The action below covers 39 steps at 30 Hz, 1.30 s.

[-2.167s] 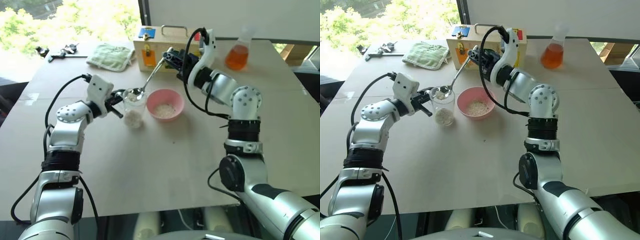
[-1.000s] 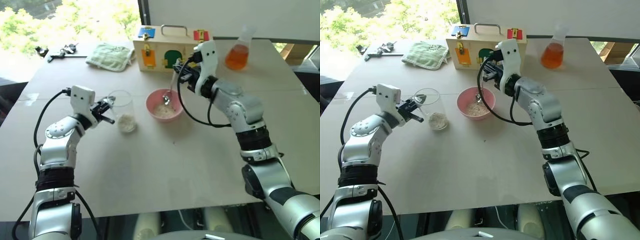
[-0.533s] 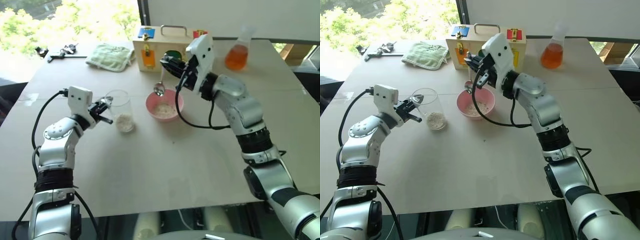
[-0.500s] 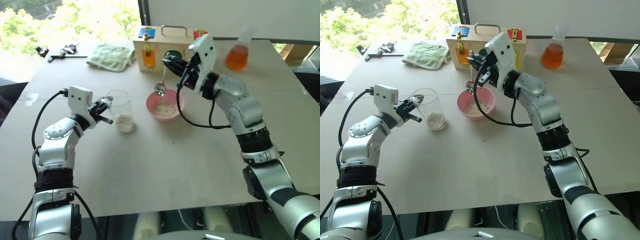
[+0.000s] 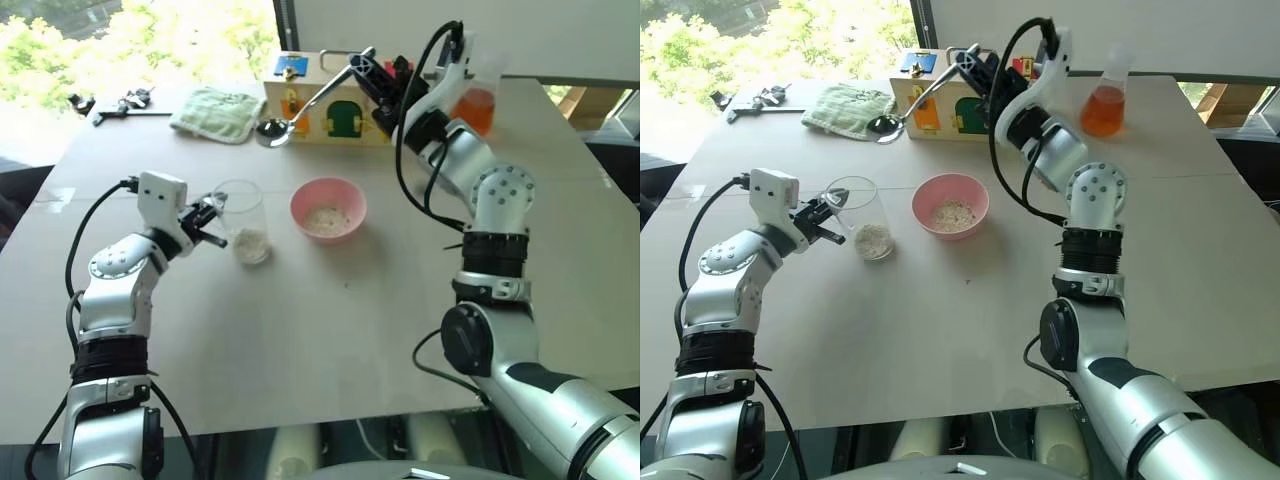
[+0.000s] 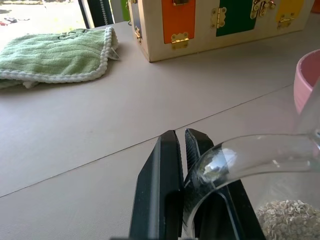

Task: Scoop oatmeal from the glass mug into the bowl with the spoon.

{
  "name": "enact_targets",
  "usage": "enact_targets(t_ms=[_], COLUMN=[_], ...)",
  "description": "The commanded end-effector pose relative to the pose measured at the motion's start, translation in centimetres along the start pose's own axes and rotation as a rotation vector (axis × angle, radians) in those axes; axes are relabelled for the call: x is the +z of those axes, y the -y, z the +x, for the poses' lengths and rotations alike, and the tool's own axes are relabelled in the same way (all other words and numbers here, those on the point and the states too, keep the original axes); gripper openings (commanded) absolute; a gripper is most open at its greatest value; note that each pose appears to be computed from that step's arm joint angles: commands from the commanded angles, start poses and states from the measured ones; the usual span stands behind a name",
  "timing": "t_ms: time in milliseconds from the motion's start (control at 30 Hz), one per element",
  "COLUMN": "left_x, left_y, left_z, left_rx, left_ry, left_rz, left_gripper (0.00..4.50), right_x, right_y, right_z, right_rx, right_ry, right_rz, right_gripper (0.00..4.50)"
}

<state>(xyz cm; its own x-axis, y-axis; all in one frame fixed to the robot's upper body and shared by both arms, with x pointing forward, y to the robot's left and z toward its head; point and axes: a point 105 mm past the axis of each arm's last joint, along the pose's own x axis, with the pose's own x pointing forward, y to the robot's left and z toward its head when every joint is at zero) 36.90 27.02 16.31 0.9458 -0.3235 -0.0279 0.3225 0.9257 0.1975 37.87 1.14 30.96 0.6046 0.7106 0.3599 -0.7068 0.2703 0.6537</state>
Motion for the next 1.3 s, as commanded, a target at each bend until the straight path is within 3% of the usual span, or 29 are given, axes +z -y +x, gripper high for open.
enact_targets(t_ms=[33,200,400,433,500,700,867,1033,1133,1300], left_x=[1.3,1.0,0.7,0.6,0.6,0.9,0.6,0.0,-0.6,-1.6], left_y=[0.0,0.3,0.7,0.8,0.8,0.1,-2.0,-4.0,-3.9,-3.6], left_z=[0.3,0.1,-0.1,-0.1,0.0,0.3,0.3,0.0,-0.2,-1.8], left_rx=[-0.001,-0.001,-0.001,-0.001,0.0,0.033,0.141,0.243,0.236,0.228], left_ry=[0.046,0.05,0.048,0.048,0.049,0.065,0.092,0.101,0.105,0.101], left_rz=[0.025,0.012,-0.003,-0.004,-0.006,-0.027,-0.07,-0.081,-0.088,-0.055], left_gripper=[0.04,0.04,0.04,0.0,0.0,0.0,0.0,0.0,1.09,3.4], right_x=[-2.5,-5.3,-5.6,-5.5,-5.0,-0.6,1.3,0.7,0.0,-1.4], right_y=[-1.9,-0.4,-0.7,-1.1,-1.7,-3.6,-0.5,3.0,4.1,4.4], right_z=[0.5,0.5,1.0,1.1,1.2,0.3,-2.3,-5.5,-7.5,-11.7], right_rx=[0.067,0.036,0.068,0.086,0.109,0.213,0.116,-0.021,-0.068,-0.079], right_ry=[-0.076,-0.174,-0.171,-0.168,-0.141,0.054,0.087,0.041,0.015,-0.054], right_rz=[-0.081,-0.231,-0.332,-0.323,-0.315,-0.203,-0.243,-0.328,-0.337,-0.433], right_gripper=[0.0,0.0,0.0,0.53,1.09,3.83,3.83,3.83,3.89,3.89])
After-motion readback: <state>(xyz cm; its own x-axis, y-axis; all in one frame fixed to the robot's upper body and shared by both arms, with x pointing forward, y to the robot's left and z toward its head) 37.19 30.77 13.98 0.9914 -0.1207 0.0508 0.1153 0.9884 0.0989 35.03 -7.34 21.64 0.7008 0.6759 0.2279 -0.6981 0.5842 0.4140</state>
